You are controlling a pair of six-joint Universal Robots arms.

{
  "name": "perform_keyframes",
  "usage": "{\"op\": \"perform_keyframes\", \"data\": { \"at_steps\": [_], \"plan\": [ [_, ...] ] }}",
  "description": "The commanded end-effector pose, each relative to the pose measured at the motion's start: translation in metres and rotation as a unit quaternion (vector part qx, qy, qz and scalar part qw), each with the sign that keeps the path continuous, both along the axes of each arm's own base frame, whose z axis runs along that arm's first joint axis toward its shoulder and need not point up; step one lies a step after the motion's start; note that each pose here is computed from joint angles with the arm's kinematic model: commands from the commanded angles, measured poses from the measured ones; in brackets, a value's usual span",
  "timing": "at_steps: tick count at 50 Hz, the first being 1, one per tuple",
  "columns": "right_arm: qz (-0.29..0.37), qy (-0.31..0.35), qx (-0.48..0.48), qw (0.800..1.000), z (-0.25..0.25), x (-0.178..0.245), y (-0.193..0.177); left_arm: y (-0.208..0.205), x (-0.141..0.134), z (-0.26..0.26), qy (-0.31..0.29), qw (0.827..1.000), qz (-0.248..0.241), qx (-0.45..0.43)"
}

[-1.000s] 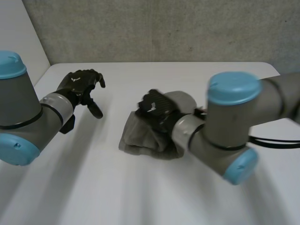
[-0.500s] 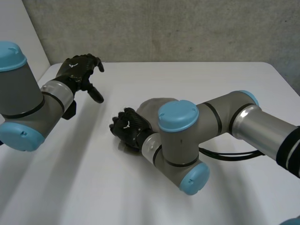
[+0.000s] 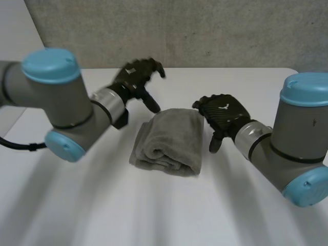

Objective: Fold the towel.

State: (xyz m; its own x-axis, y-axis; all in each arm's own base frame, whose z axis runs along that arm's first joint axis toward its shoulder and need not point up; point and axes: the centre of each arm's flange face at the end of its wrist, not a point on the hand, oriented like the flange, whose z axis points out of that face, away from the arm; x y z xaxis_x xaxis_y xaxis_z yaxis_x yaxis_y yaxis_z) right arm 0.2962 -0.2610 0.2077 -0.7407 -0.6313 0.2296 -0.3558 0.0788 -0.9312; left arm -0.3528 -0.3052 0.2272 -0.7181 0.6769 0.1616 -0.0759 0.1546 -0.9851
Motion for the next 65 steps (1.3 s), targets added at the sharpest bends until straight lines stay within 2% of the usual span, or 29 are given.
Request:
{"op": "perform_keyframes", "data": {
  "at_steps": [1,13,19,27,41,47,53,58,60,62,63,65],
  "plan": [
    [-0.031,-0.054,0.053,0.997,-0.014,0.000,-0.017,0.020,-0.011,-0.041,-0.035,0.998,-0.028,0.044],
    [-0.050,-0.118,0.130,0.983,-0.049,0.022,-0.027,0.013,0.001,-0.052,-0.049,0.997,-0.014,0.052],
    [-0.041,-0.137,0.148,0.979,-0.068,0.043,-0.028,-0.004,0.027,-0.067,-0.088,0.995,0.016,0.053],
    [-0.041,-0.132,0.144,0.980,-0.088,0.065,-0.030,0.007,0.040,-0.095,-0.135,0.988,0.013,0.074],
    [-0.024,-0.113,0.154,0.981,-0.101,0.083,-0.023,-0.007,0.052,-0.096,-0.133,0.988,0.037,0.067],
    [-0.013,-0.133,0.128,0.983,-0.058,0.080,-0.019,-0.009,0.053,-0.069,-0.118,0.991,0.043,0.042],
    [-0.022,-0.162,0.064,0.984,0.014,0.059,-0.020,-0.003,0.051,-0.009,-0.083,0.995,0.046,-0.022],
    [-0.043,-0.147,0.008,0.988,0.052,0.036,-0.020,0.008,0.056,0.038,-0.061,0.995,0.056,-0.057],
    [-0.062,-0.140,-0.012,0.988,0.062,0.027,-0.022,0.009,0.059,0.049,-0.054,0.994,0.070,-0.062],
    [-0.118,-0.124,-0.054,0.984,0.080,0.005,-0.027,0.011,0.069,0.071,-0.040,0.990,0.118,-0.063],
    [-0.119,-0.124,-0.054,0.984,0.080,0.005,-0.027,0.011,0.069,0.071,-0.040,0.990,0.118,-0.063],
    [-0.166,-0.105,-0.083,0.977,0.090,-0.011,-0.031,0.010,0.079,0.086,-0.033,0.983,0.170,-0.063]
  ]
}}
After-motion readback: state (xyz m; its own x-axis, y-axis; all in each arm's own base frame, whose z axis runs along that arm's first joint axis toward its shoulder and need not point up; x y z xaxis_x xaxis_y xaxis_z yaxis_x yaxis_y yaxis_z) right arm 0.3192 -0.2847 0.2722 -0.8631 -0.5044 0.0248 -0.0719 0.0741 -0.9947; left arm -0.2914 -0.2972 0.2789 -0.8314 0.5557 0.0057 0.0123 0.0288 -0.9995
